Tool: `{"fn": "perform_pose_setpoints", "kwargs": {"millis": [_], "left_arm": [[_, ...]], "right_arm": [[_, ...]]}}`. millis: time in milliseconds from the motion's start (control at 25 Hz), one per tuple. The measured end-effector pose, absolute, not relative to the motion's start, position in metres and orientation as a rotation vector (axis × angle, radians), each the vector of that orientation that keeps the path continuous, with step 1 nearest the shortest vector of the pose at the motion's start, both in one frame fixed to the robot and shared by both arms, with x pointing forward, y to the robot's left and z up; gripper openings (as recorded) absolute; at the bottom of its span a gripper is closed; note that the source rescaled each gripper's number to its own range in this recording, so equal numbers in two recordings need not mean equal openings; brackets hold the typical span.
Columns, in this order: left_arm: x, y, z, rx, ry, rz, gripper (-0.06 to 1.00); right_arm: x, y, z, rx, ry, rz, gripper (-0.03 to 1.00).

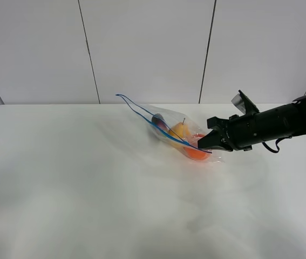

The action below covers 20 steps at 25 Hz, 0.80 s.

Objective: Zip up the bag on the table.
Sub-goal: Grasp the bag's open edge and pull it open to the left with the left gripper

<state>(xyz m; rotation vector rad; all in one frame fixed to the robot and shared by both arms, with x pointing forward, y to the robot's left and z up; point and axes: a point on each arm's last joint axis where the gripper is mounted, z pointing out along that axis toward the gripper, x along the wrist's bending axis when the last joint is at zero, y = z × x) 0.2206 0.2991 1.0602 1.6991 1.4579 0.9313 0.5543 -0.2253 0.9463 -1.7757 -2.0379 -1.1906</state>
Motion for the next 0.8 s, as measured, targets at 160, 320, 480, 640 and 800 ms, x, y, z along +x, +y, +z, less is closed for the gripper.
{"fn": "perform_pose_setpoints", "kwargs": {"millis": [160, 320, 480, 640, 800], "left_arm": [[0.2206, 0.2991, 1.0602, 1.706, 1.452, 0.935, 1.00], [0.2205, 0.2976, 1.0603, 1.739, 1.414, 0.940, 1.00], [0.2205, 0.2972, 1.0603, 1.750, 1.402, 0.943, 1.00], [0.2205, 0.2972, 1.0603, 1.752, 1.400, 0.944, 1.00], [0.2206, 0.2973, 1.0628, 1.733, 1.391, 0.957, 1.00]], "right_arm": [[0.5547, -0.2257, 0.9461, -1.783, -2.040, -1.191, 0.00], [0.5548, -0.2259, 0.9460, -1.786, -2.042, -1.191, 0.00], [0.5550, -0.2260, 0.9460, -1.788, -2.042, -1.191, 0.00], [0.5550, -0.2262, 0.9459, -1.789, -2.044, -1.190, 0.00], [0.5550, -0.2266, 0.9454, -1.790, -2.054, -1.185, 0.00]]}}
